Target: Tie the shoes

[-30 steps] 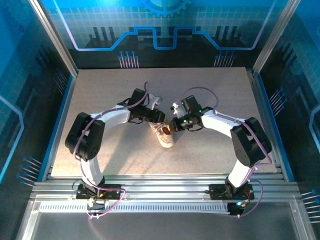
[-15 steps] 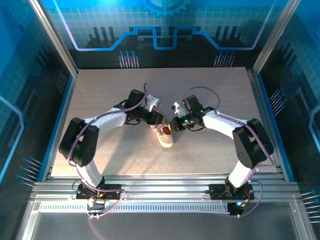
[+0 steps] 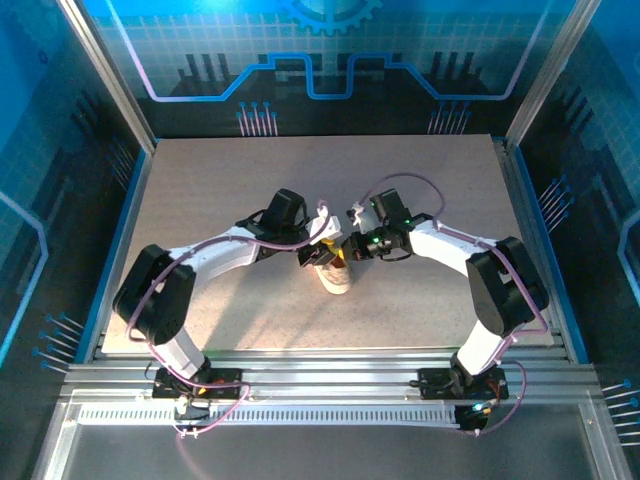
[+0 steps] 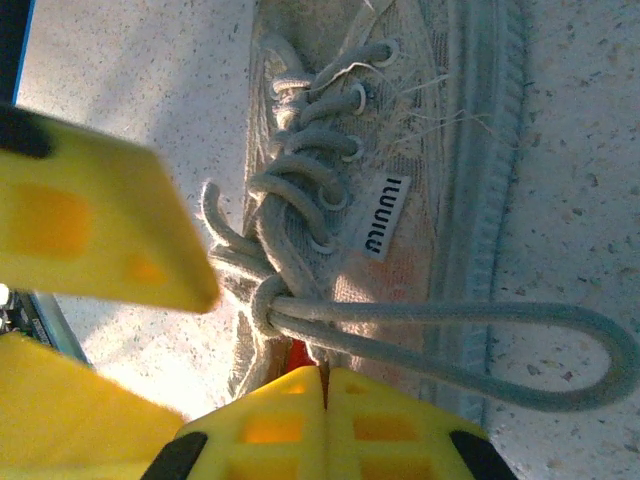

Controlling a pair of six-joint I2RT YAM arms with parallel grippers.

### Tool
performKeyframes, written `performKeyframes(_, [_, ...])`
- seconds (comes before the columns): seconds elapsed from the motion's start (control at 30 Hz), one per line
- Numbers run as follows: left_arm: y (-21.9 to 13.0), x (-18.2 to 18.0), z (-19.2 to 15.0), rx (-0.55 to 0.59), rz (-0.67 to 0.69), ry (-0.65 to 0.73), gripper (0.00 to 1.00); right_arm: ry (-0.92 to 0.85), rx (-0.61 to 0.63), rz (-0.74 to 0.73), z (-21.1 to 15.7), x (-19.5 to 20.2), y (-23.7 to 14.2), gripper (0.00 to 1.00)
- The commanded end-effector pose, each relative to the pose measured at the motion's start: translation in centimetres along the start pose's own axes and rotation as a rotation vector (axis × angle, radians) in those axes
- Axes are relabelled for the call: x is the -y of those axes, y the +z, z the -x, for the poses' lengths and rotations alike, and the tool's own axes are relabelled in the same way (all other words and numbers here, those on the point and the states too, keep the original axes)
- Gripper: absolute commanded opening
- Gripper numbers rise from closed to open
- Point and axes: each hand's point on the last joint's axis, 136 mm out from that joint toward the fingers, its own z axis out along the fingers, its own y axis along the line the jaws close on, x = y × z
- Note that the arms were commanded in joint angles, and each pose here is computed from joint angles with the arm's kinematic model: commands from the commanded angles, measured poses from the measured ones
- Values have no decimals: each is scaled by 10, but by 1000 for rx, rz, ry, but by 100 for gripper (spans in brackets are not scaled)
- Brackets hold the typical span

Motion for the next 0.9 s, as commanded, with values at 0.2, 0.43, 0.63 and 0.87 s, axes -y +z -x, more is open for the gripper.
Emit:
performKeyframes(0.2, [19, -13, -13, -70, 18, 71, 14, 7, 15, 41, 4, -5, -7, 4])
performKeyframes(0.43, [15, -14, -13, -52, 31, 53, 0, 4, 19, 25, 3, -3, -11, 0])
performKeyframes(0.63, [11, -18, -14, -54, 48, 34, 0, 14, 36, 4, -2, 3, -21, 0])
performKeyframes(0.87, [4, -23, -17, -63, 77, -6, 0, 45, 29, -19, -10, 16, -25, 0])
